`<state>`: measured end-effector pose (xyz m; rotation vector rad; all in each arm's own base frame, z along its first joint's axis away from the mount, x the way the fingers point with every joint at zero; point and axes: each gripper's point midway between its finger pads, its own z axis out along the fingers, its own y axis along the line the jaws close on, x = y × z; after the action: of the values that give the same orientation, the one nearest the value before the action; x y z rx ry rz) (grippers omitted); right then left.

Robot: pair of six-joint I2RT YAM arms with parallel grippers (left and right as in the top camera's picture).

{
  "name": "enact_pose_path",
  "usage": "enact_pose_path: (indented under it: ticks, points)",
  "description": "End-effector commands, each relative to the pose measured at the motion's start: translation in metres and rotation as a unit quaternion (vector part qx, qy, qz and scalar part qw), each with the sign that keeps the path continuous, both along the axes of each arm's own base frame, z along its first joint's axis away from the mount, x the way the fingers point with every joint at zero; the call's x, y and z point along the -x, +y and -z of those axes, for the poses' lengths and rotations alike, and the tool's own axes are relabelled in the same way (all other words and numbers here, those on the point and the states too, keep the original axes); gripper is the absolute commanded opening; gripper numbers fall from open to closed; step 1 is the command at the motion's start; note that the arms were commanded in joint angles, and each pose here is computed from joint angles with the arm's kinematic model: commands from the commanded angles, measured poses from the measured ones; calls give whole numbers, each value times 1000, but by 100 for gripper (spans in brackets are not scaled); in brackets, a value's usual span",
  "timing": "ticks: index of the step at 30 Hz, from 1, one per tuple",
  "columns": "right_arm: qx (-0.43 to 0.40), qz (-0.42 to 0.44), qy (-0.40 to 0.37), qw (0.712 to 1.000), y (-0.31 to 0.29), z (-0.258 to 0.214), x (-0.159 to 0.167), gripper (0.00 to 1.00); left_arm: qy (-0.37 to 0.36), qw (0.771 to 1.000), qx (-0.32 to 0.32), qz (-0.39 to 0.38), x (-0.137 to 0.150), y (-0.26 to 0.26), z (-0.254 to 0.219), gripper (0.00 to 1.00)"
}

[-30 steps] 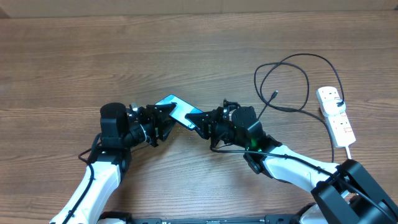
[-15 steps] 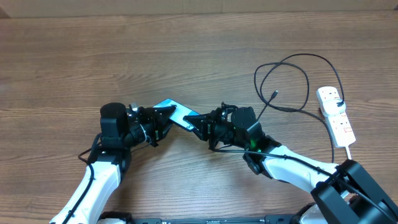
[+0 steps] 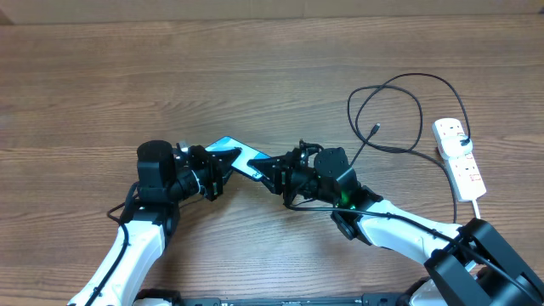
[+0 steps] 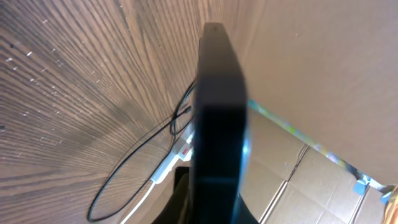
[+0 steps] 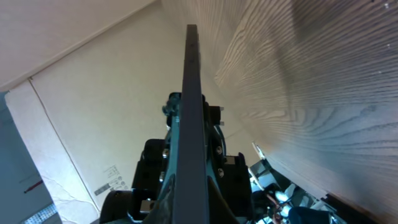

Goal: Plug charger to phone and switch on socket

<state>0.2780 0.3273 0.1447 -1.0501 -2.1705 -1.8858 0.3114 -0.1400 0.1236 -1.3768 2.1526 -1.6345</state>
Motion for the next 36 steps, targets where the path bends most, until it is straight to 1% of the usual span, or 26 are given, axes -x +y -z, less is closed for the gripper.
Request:
enact_pose_path:
  ticks: [1,4,6,8,10,12,13,15,16,17,19,21,25,28,30,32,33,36]
  points:
    - [-12,-10,-10,1000,4,-10,2,11,-3,1000,-11,-4,-1,3,5,4]
    - [-12,-14,-9,1000,4,-11,3,18,-15,999,-34,-11,-4,8,8,4]
    - [-13,-19,-8,1000,5,-11,5,21,-27,998,-55,-14,-7,11,11,4]
    - [-14,-23,-8,1000,5,-11,6,30,-31,997,-75,-16,-7,15,16,4]
    - [-13,-25,-6,1000,5,-10,7,42,-33,994,-99,-17,-7,20,22,4]
    - [-7,-27,3,1000,5,-6,8,51,-44,990,-134,-11,-6,25,29,4]
    - [-4,-28,8,1000,5,-3,9,54,-53,987,-151,-3,-5,27,31,4]
    - [6,-37,25,999,4,4,15,66,-74,979,-188,19,-3,29,36,4]
    - [17,-42,37,998,3,12,18,75,-86,973,-211,42,1,30,41,4]
    - [25,-44,37,998,2,16,19,79,-89,970,-221,53,3,30,43,4]
    - [46,-53,23,997,0,23,21,87,-92,963,-242,74,9,31,50,4]
    - [70,-60,-8,996,-2,29,21,100,-87,956,-266,85,14,36,58,4]
    - [120,-64,-69,988,-9,40,16,100,-58,947,-302,91,23,46,72,4]
    - [157,-71,-104,980,-14,49,15,100,-47,946,-306,96,28,47,77,4]
    - [190,-81,-142,968,-18,56,13,100,-47,947,-300,102,30,45,76,4]
    - [223,-98,-193,950,-22,61,11,99,-54,951,-285,111,31,39,73,4]
    - [237,-111,-228,938,-22,61,11,94,-58,953,-274,119,32,35,71,4]
    - [267,-146,-314,899,-22,61,10,87,-69,958,-239,140,36,23,63,4]
